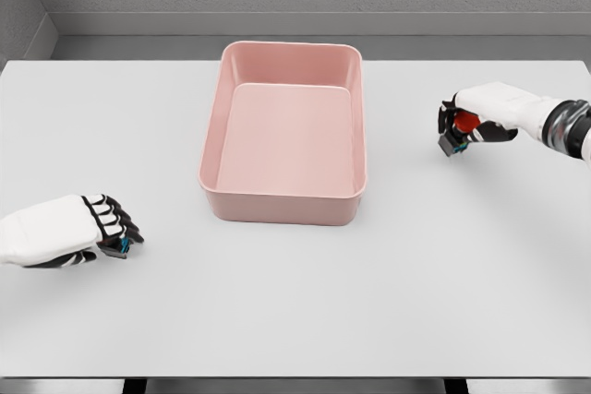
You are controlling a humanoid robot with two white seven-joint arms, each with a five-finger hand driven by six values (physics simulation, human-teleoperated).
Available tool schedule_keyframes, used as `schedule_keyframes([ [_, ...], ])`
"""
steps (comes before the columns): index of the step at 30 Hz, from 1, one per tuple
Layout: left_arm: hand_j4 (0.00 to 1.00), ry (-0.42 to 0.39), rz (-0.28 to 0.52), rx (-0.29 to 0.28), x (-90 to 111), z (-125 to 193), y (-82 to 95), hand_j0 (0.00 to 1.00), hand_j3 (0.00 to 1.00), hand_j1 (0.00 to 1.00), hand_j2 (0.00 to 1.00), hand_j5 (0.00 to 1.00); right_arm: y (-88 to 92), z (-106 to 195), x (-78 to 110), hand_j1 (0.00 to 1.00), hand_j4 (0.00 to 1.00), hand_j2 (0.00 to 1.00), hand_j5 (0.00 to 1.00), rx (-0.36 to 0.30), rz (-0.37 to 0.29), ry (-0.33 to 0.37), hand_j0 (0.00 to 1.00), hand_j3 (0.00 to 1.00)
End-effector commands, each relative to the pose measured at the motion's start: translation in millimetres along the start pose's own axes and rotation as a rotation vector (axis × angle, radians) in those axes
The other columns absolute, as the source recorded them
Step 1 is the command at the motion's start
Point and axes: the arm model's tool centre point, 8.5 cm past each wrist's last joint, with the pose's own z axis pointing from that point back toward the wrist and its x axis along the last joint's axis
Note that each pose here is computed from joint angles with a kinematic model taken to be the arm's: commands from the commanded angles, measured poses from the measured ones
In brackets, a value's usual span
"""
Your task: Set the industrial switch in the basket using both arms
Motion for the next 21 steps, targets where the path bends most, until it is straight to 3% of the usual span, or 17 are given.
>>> schedule_keyframes([
  [1, 0.79, 0.002, 0.007, 0.006, -1, 1, 1.0, 0.79, 0.79, 0.79, 0.79, 0.79, -0.4, 0, 0.5, 0.43, 0.43, 0.43, 0.43, 0.006, 0.002, -0.002, 0.43, 0.43],
  [17, 0.77, 0.013, 0.003, 0.012, -5, 0, 2.8, 0.77, 0.77, 0.77, 0.77, 0.77, -28.7, 7, 19.2, 0.43, 0.43, 0.43, 0.43, -0.020, 0.038, -0.031, 0.43, 0.43],
  [21, 0.61, 0.014, -0.003, 0.006, -5, 0, 2.2, 0.61, 0.61, 0.61, 0.61, 0.61, -34.8, 8, 19.9, 0.43, 0.43, 0.43, 0.43, -0.016, 0.044, -0.031, 0.43, 0.43],
])
